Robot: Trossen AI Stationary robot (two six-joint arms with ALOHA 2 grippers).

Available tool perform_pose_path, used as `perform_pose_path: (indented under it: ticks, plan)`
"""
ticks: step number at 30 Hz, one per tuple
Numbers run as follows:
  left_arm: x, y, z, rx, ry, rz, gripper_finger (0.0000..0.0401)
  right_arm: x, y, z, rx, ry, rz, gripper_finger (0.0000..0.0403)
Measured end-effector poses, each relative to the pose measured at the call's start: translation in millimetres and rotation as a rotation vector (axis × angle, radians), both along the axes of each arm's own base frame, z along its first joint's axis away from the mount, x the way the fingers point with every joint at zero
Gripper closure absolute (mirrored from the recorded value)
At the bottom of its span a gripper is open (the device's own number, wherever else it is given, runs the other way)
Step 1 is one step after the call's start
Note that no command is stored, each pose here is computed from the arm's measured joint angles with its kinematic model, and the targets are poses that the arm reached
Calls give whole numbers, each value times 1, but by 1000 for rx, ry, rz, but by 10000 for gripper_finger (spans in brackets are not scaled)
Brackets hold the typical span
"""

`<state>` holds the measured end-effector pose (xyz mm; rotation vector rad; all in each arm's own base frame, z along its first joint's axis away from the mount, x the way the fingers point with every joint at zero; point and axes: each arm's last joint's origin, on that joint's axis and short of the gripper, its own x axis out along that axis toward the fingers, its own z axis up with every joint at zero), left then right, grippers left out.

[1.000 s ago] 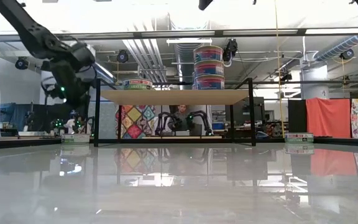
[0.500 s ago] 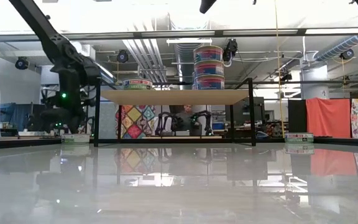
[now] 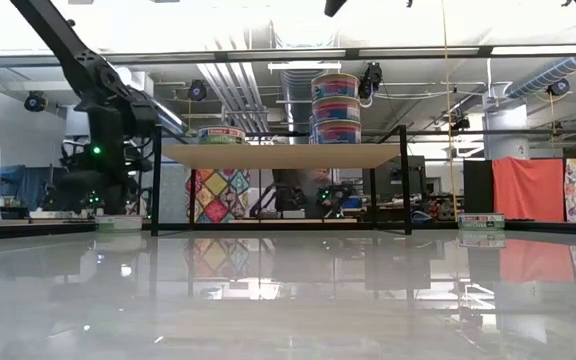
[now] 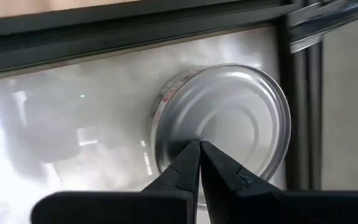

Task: Stack canned seafood by type on shelf
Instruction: Stack the green tuna can on top of the other green tuna can on the shelf

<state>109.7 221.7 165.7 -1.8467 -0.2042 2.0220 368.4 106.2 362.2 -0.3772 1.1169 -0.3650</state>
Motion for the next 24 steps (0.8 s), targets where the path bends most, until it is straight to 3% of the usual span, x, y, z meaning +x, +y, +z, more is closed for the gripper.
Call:
perform_pose_path:
  ticks: [10,17,24]
  plan:
    - [-1,-66,-10,9,-52,4,401,-16,38,-2,64,25,76,324]
    - [-3,-117,-17,96,-102,-36,401,-38,83,-2,85,9,164,340]
    - [6,-151,-18,148,-130,-59,401,-55,111,-2,90,7,239,346]
